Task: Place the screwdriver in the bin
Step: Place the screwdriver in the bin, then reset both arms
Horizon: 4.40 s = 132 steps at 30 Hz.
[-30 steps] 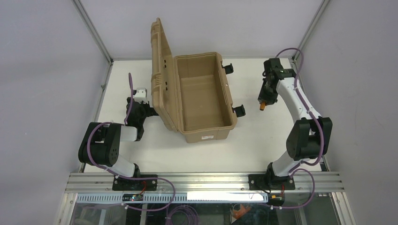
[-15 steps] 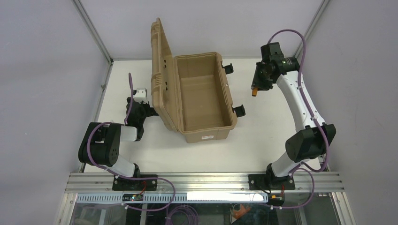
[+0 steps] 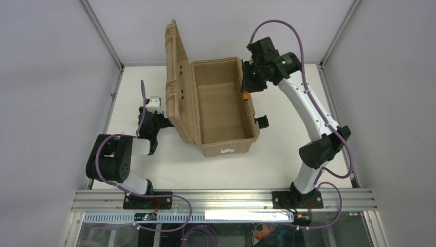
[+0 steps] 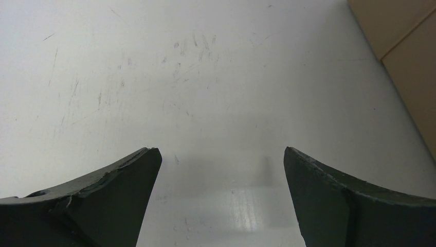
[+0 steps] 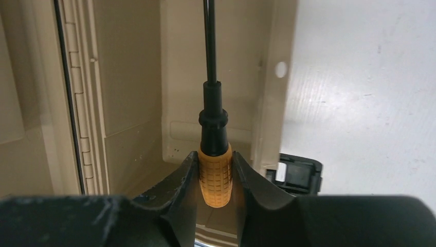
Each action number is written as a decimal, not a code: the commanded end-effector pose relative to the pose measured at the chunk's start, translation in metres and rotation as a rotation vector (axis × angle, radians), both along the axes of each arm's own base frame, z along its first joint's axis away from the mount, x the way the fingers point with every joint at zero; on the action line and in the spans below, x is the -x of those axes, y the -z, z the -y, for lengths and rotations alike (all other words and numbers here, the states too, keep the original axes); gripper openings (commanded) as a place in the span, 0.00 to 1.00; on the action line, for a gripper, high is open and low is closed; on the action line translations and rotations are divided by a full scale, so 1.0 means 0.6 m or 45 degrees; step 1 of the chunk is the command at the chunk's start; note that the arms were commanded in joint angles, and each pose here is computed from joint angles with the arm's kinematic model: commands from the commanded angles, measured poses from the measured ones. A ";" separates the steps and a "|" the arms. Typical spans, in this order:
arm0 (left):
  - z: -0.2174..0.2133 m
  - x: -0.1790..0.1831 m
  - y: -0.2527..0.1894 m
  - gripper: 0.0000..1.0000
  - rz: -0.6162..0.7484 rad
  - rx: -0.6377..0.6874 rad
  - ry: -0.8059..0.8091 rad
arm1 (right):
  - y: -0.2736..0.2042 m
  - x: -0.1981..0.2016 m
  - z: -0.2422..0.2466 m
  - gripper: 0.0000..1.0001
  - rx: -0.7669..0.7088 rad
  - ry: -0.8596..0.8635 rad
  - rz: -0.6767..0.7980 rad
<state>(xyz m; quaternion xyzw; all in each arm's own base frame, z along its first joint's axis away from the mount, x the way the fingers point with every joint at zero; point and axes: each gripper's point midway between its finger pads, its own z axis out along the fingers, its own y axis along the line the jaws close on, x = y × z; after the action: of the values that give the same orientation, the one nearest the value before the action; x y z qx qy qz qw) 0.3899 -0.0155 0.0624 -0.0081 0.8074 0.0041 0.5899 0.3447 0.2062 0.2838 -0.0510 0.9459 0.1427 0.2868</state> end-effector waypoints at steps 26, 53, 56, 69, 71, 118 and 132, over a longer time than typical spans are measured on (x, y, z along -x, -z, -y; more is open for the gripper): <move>-0.001 -0.006 -0.028 0.99 0.071 0.021 0.004 | 0.260 -0.026 -0.164 0.18 0.141 -0.056 -0.272; -0.001 -0.006 -0.029 0.99 0.074 0.021 0.004 | 0.420 -0.021 -0.178 0.40 0.240 -0.022 -0.446; -0.001 -0.006 -0.028 0.99 0.071 0.020 0.004 | 0.409 -0.023 -0.178 0.46 0.234 -0.024 -0.432; -0.001 -0.006 -0.028 0.99 0.072 0.021 0.005 | 0.268 -0.047 -0.187 0.60 0.153 -0.059 -0.252; -0.001 -0.006 -0.028 0.99 0.072 0.021 0.004 | 0.240 -0.050 -0.188 0.61 0.132 -0.065 -0.219; -0.001 -0.006 -0.028 0.99 0.072 0.020 0.004 | -0.036 -0.050 0.224 0.99 0.098 0.451 0.425; -0.001 -0.006 -0.028 0.99 0.072 0.021 0.004 | 0.076 -0.023 0.291 0.99 0.119 0.591 0.401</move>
<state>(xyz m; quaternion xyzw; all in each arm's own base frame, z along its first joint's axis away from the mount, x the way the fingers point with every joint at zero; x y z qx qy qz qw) 0.3895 -0.0155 0.0619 -0.0080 0.8079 0.0042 0.5893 0.3494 0.0386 0.2232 0.1156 0.9116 0.0122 0.3943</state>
